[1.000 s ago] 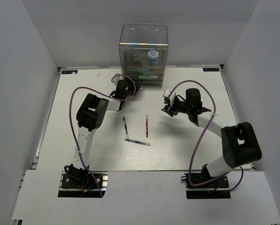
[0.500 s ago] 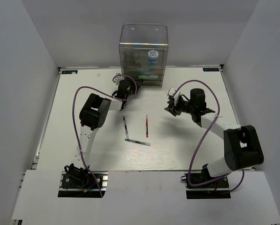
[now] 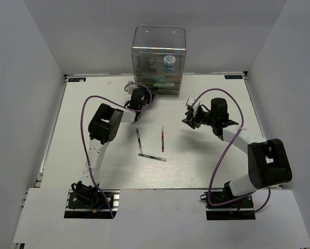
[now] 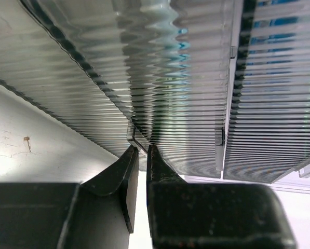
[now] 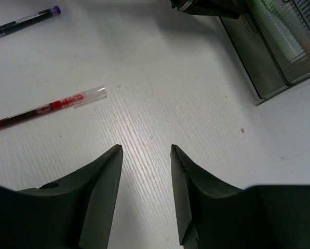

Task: Sort the stationery into containers
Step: Open the drawer, then grab a piece of stationery with the right arm, then place the stationery into the container, then grab a piece of stationery with the left arm, then place the stationery into the container

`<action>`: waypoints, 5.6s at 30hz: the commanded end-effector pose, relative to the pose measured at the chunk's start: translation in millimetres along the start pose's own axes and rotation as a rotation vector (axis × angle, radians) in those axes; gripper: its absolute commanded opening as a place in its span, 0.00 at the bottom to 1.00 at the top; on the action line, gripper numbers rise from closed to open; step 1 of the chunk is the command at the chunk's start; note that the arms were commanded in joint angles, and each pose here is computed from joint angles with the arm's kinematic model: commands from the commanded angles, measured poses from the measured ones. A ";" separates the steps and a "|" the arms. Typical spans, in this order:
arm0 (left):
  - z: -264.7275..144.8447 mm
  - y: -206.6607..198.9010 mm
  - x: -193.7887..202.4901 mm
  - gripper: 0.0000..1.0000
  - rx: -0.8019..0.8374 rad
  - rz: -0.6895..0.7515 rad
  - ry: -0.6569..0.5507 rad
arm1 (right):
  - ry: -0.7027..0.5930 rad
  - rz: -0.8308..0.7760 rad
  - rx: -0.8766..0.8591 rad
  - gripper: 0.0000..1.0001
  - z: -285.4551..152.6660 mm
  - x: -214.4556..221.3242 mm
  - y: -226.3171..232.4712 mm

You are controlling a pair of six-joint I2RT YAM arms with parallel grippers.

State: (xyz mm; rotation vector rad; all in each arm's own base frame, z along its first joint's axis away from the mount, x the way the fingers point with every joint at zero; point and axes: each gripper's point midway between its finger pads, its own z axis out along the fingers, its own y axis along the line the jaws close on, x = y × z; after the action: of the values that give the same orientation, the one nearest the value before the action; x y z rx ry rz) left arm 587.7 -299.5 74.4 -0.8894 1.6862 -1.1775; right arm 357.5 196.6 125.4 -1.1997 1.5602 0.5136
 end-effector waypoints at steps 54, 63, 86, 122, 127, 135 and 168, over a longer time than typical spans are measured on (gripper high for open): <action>-207.5 -60.3 -26.2 1.00 -0.058 0.390 0.148 | -0.091 -0.886 -0.970 0.58 41.9 6.1 111.5; -304.7 -15.2 -71.0 1.00 -0.427 0.341 -0.007 | -0.026 -1.065 -1.110 0.52 76.8 25.0 128.8; -356.2 45.0 -39.5 1.00 -0.657 0.339 0.205 | 0.257 -0.971 -1.156 0.01 92.0 65.5 122.1; -266.7 65.6 1.3 0.72 -0.671 0.572 0.498 | 0.217 -0.523 0.031 0.03 200.5 -64.7 -128.1; -268.5 77.9 5.2 0.72 -0.716 0.599 0.530 | 0.221 -0.486 0.031 0.39 199.7 -59.0 -127.1; -266.1 85.7 10.3 0.62 -0.826 0.674 0.567 | 0.144 -0.316 0.046 0.57 167.3 -87.5 -115.5; -133.1 -81.7 19.7 0.00 -0.392 0.284 0.342 | 0.104 -0.059 0.164 0.00 3.9 -5.8 -6.3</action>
State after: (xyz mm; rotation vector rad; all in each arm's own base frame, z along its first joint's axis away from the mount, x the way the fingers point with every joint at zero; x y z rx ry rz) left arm 433.1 -279.7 117.1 -0.5339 2.4659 -0.6032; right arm 360.0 208.8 120.9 -1.1897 1.6307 0.3326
